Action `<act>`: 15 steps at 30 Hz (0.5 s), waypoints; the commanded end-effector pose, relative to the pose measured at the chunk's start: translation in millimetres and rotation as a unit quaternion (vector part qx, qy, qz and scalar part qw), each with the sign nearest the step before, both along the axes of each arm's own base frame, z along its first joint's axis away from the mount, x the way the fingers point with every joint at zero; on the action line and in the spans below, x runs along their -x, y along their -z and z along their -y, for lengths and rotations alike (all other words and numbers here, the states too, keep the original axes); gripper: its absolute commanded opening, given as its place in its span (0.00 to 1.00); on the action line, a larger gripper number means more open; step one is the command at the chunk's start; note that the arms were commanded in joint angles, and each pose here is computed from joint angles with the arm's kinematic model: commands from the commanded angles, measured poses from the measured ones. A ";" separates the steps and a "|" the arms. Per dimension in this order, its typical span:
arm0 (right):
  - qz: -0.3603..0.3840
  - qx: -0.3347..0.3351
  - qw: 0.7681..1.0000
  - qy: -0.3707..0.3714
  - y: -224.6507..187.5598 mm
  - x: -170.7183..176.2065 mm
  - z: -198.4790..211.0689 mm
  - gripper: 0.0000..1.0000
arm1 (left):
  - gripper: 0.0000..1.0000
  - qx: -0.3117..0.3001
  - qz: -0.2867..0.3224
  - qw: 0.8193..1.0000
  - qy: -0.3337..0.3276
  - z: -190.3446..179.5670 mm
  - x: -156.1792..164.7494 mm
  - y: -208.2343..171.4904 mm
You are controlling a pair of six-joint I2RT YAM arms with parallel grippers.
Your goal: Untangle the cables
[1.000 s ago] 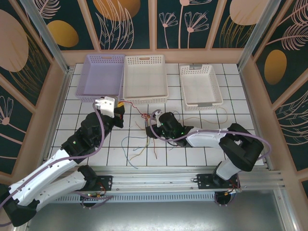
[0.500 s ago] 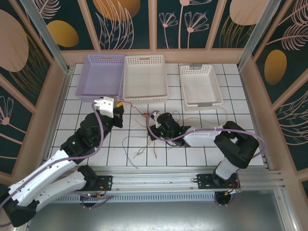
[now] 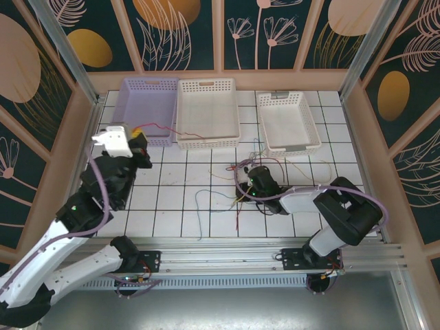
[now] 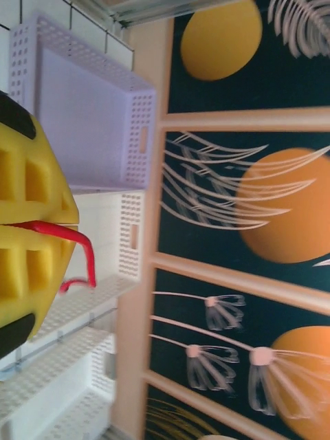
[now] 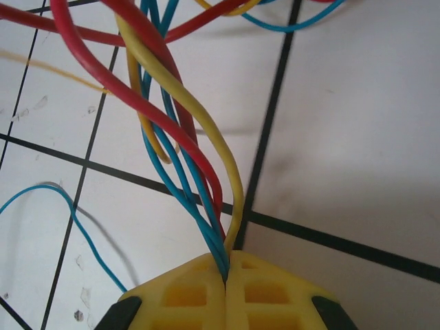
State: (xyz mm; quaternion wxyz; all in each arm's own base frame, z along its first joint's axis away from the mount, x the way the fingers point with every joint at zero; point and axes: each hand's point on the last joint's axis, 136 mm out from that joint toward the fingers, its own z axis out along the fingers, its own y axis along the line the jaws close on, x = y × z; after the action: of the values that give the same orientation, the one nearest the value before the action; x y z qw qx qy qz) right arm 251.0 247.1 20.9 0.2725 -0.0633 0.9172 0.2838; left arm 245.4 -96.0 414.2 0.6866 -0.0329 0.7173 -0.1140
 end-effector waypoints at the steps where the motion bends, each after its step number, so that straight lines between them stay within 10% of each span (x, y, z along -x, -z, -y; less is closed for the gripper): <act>1: -0.028 0.012 0.999 0.019 13.8 10.5 17.6 0.00 | 0.00 0.013 0.000 1.000 -0.028 -17.0 6.0 -24.3; 15: 0.076 -0.056 0.993 -0.072 -60.8 27.6 -27.3 0.00 | 0.00 0.030 0.039 0.997 0.063 31.6 -7.0 -84.5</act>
State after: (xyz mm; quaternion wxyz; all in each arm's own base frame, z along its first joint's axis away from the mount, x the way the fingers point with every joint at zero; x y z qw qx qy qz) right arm 225.1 264.9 53.5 0.2929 -0.1091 0.8910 0.3294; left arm 244.3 -114.7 488.0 0.6950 -0.0218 0.6965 -0.1771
